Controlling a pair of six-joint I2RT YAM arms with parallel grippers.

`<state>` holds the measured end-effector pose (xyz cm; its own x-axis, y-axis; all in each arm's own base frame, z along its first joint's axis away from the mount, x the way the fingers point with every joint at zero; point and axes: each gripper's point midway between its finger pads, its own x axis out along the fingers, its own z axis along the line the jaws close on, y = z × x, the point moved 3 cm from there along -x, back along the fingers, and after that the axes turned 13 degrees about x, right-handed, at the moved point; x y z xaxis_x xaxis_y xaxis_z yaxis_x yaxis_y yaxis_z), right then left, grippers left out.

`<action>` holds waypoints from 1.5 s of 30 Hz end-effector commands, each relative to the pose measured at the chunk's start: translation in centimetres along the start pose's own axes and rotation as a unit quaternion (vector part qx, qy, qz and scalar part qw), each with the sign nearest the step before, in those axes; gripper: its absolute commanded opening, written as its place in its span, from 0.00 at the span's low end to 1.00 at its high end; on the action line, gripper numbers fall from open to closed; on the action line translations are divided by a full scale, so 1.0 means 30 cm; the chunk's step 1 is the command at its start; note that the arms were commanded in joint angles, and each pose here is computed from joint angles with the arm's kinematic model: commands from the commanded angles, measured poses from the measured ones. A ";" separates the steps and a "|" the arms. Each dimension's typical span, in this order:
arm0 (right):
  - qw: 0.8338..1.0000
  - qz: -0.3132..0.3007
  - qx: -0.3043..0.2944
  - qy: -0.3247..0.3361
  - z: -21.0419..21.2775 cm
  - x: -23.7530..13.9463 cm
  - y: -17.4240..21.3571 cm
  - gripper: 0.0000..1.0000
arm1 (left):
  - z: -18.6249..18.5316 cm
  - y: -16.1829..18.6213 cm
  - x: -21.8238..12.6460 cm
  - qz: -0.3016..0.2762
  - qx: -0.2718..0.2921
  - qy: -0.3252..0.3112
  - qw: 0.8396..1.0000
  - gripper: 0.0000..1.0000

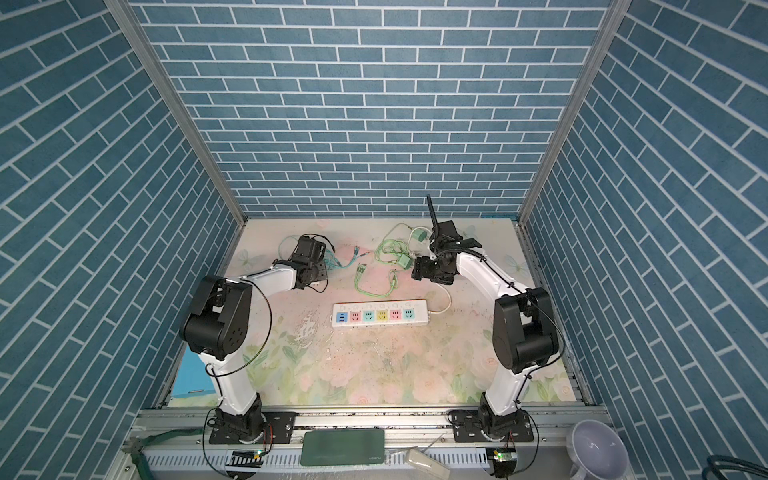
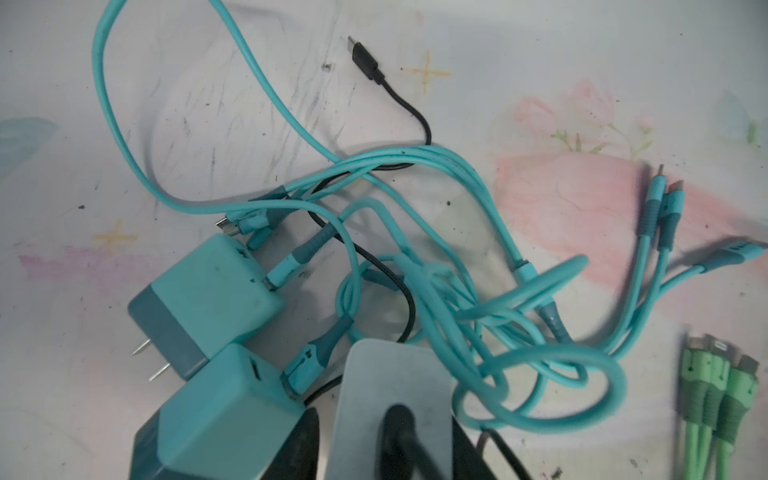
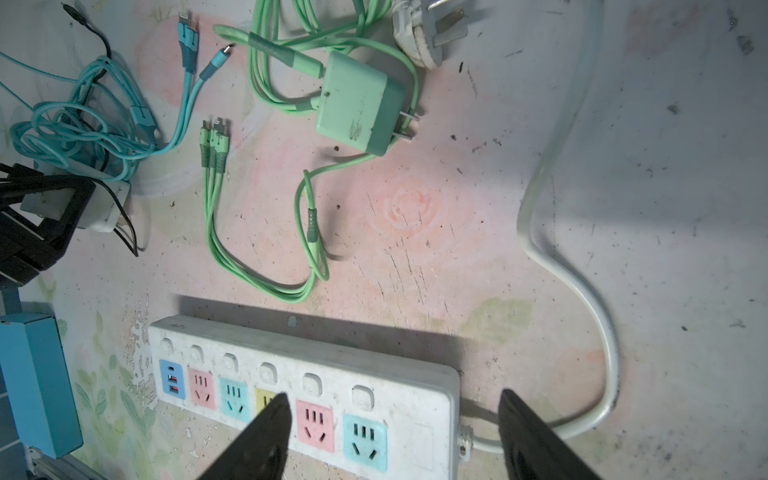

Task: Insert the plug

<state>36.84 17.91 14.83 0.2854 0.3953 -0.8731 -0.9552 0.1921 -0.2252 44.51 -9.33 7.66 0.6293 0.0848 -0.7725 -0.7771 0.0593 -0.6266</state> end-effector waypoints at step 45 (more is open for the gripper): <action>0.998 -0.049 -0.031 0.009 -0.080 -0.304 0.085 0.79 | -0.462 -0.343 -0.663 -0.094 0.246 0.292 0.920 0.14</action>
<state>32.32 13.51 21.45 0.3707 0.3750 -0.8497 -0.9279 0.1881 -0.3219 40.14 -23.03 28.29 0.6034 -0.4384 -0.6662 -0.5277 0.4068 -0.7457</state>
